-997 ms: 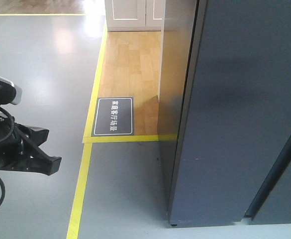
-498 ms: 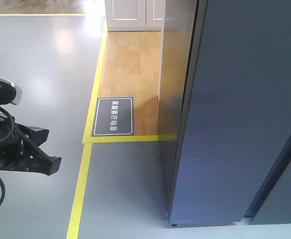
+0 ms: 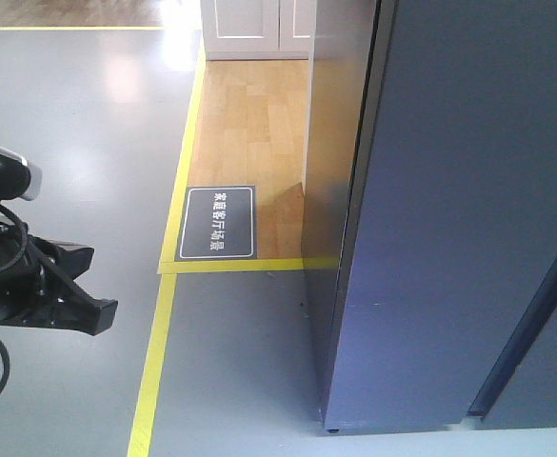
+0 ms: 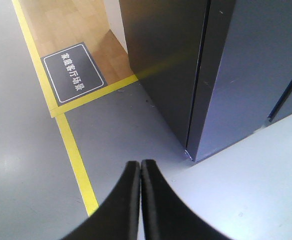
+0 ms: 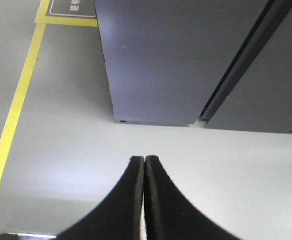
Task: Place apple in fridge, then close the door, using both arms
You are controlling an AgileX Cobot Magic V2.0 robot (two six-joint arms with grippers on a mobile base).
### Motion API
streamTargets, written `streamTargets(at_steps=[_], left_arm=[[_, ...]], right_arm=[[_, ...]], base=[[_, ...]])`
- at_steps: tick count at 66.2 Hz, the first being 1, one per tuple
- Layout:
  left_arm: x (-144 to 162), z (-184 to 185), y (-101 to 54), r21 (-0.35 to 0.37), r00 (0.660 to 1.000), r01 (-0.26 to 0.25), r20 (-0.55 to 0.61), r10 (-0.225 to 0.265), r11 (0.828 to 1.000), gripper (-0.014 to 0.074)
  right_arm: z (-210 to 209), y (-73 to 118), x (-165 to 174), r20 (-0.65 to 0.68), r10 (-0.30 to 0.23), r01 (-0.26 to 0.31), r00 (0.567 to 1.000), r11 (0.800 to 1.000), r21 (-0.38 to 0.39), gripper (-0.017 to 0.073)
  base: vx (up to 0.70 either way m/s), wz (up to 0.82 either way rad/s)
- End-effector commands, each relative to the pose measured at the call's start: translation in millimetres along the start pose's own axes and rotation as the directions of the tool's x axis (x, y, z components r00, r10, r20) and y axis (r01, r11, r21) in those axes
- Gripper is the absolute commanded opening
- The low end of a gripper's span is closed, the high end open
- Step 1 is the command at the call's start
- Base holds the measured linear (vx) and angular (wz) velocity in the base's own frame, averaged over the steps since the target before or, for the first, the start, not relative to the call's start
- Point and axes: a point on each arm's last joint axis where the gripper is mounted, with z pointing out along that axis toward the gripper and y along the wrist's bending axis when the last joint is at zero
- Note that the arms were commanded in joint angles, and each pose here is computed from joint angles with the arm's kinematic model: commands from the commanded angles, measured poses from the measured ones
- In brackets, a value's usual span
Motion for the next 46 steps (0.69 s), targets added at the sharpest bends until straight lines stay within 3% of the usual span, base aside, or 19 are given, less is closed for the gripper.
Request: streamTargets(at_steps=[1,46], left_arm=[[-12.7,-7.8,-0.9,0.020,0.996,-0.003,0.091,0.001,1.000,-0.0006],[-12.7,-7.8,-0.9,0.020,0.996,-0.003,0.091,0.001,1.000,-0.0006]], right_arm=[[-7.0,-0.1,-0.6,0.059,-0.003,0.003,0.998,1.000,0.002,-0.0003],[-13.9,-0.4,6.1,0.069,-0.005,0.005,0.998,1.000,0.006,-0.0003]], base=[[0.00,0.00],[0.00,0.00]])
